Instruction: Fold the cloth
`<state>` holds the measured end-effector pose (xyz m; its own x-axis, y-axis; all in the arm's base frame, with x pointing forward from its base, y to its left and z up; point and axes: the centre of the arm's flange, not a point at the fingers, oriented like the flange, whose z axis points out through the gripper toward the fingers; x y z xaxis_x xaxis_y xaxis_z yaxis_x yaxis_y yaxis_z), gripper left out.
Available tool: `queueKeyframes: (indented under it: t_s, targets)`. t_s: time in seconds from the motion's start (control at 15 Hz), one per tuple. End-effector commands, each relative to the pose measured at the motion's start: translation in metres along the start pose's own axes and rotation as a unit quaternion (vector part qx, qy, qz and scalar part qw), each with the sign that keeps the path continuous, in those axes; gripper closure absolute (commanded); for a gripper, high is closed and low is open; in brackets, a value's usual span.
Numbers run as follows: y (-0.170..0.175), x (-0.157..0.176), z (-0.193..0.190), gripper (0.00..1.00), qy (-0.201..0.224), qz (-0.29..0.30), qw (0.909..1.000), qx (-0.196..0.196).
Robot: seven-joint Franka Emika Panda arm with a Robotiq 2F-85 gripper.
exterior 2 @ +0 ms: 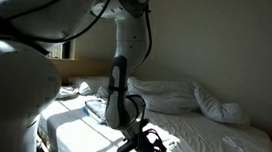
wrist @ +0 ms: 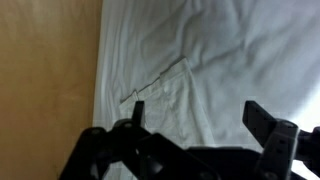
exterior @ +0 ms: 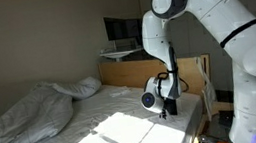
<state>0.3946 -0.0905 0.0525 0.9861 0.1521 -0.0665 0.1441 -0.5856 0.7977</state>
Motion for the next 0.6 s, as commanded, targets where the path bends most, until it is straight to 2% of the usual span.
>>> queueKeyframes:
  t_s: [0.0,0.13,0.33,0.53]
  targets:
    - [0.0,-0.001,0.009,0.0,-0.008,0.003,1.0,0.001]
    - [0.001,-0.001,0.015,0.0,-0.014,0.007,0.9999,0.002]
    - [-0.019,0.007,0.008,0.0,0.028,-0.029,0.9992,-0.005]
    - [-0.03,0.013,0.009,0.0,0.064,-0.078,0.9943,-0.034]
